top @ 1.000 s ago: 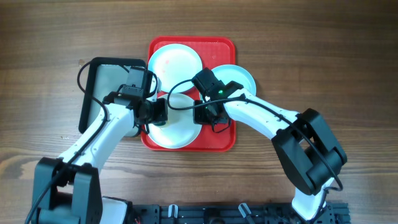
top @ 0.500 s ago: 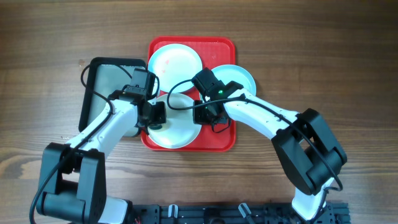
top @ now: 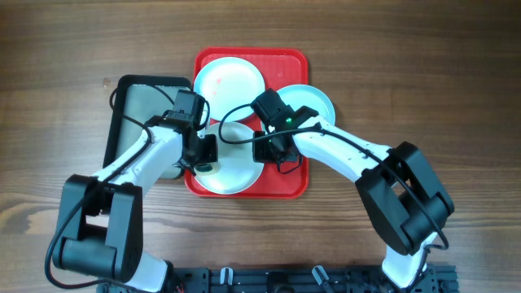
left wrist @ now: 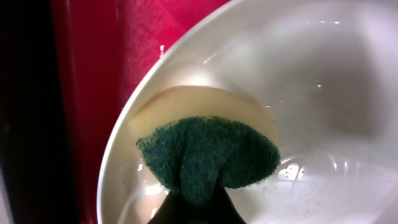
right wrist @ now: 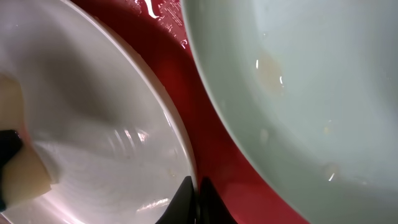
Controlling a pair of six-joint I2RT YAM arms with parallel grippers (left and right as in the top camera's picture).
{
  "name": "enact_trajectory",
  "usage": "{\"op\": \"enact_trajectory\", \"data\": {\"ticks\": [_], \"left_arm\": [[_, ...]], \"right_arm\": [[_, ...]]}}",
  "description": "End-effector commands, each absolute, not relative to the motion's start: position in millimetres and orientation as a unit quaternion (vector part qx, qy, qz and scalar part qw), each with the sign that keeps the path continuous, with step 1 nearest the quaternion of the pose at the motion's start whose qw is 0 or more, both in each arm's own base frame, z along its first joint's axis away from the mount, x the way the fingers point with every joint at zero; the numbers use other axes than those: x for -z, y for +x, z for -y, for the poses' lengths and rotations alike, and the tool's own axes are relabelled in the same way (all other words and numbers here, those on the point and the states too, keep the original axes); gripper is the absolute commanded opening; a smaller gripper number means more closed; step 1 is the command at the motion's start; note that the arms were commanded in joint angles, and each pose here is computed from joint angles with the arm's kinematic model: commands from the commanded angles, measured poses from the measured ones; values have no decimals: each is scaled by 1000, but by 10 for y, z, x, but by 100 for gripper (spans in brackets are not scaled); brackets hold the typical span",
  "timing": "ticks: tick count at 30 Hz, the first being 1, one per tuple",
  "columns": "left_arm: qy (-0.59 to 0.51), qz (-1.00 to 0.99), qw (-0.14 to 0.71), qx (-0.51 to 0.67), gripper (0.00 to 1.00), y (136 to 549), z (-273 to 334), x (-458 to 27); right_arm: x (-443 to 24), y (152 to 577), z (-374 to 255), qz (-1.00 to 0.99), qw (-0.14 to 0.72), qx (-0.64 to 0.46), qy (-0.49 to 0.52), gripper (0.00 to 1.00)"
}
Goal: Clean dirty plates on tray and stack at the side
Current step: 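Scrub the lower white plate with the sponge using the left gripper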
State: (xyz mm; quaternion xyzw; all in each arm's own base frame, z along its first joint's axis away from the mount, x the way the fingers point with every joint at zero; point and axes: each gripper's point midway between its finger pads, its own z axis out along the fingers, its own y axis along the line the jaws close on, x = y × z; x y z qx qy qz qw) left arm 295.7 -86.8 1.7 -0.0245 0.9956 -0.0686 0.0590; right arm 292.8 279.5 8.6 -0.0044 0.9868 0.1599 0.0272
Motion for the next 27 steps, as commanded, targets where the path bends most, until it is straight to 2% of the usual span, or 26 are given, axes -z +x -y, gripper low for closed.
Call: {"op": "enact_trajectory", "data": {"ticks": [1,27], "left_arm": [[-26,-992,0,122,4,2759,1068,196],[-26,-980,-37,193,4,2650,1312,212]], "right_arm": [[-8,2876,-2797,-987,11,-162,4,4],[-40,2851,-2887,-982,4,-187,-13,4]]}}
